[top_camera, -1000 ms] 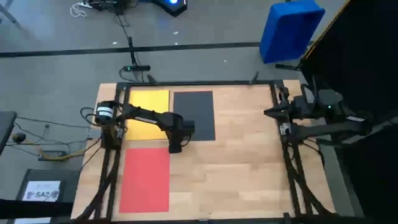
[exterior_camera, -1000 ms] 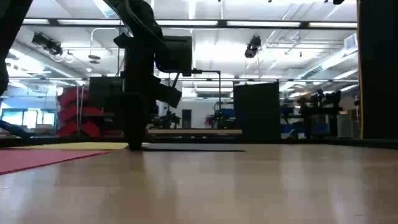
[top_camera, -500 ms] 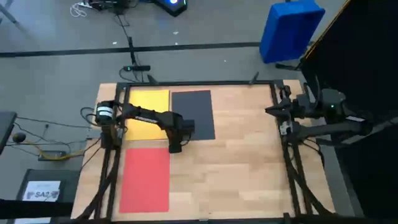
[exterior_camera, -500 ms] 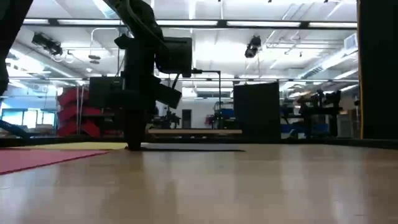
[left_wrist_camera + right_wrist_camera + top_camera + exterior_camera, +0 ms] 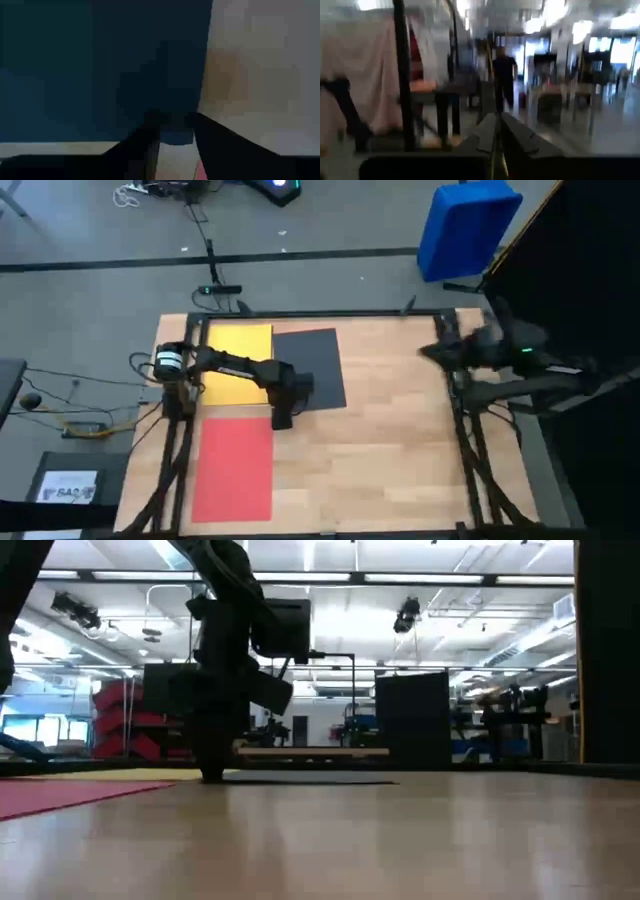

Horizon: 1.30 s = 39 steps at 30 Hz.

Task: Organize paper
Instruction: Put the black paper to the top right of the table

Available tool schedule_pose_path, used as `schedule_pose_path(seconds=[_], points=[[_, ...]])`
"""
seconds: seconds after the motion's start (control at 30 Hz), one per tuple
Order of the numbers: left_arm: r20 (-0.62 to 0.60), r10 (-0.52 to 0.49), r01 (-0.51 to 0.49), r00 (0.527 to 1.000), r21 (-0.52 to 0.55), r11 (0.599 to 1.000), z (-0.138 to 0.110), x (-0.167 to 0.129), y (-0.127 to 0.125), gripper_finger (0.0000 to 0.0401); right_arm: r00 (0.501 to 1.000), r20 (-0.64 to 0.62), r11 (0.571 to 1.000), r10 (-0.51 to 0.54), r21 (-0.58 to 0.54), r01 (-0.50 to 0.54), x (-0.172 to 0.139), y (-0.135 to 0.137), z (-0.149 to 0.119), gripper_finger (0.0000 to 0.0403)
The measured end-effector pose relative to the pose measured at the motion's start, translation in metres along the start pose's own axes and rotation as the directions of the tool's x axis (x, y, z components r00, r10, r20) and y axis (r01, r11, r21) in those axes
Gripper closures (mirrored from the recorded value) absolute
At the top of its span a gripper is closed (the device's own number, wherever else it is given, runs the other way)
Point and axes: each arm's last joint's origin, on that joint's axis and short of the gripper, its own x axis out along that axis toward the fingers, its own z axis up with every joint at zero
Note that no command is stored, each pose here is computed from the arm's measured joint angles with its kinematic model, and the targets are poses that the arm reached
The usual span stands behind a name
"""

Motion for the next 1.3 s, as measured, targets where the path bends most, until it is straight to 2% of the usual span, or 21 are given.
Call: schedule_pose_path(seconds=[0.1,0.2,0.4,0.57,0.83,1.13,1.3], points=[[0.021,-0.01,0.009,1.0,0.013,1.0,0.005,-0.006,-0.003,0.03,0.981,-0.194,0.999,-0.018,-0.038,0.011,0.035,0.0,-0.031,0.04],[0.041,-0.011,0.01,0.999,0.031,0.999,0.009,-0.011,-0.006,0.03,0.935,-0.352,0.997,-0.041,-0.076,0.015,0.066,0.0,-0.063,0.0392],[0.053,0.005,-0.007,0.999,0.033,0.999,0.012,-0.014,-0.006,0.03,0.848,-0.529,0.995,-0.038,-0.094,-0.014,0.114,0.002,-0.118,0.036],[0.083,0.068,-0.071,0.994,0.027,0.997,0.014,-0.014,-0.004,0.03,0.793,-0.607,0.995,-0.04,-0.095,-0.023,0.132,0.002,-0.148,0.0336],[0.147,0.102,-0.107,0.984,0.023,0.994,0.02,-0.015,-0.003,0.0299,0.711,-0.687,0.981,-0.149,-0.194,0.019,0.134,0.0,-0.169,0.0313],[0.168,0.113,-0.119,0.979,0.026,0.993,0.023,-0.016,0.005,0.0299,0.692,-0.7,0.984,-0.177,-0.12,0.13,0.132,-0.01,-0.17,0.0294],[0.17,0.109,-0.114,0.979,0.022,0.993,0.024,-0.015,0.01,0.0298,0.646,-0.738,0.974,-0.197,-0.073,0.214,0.128,-0.02,-0.174,0.0292]])
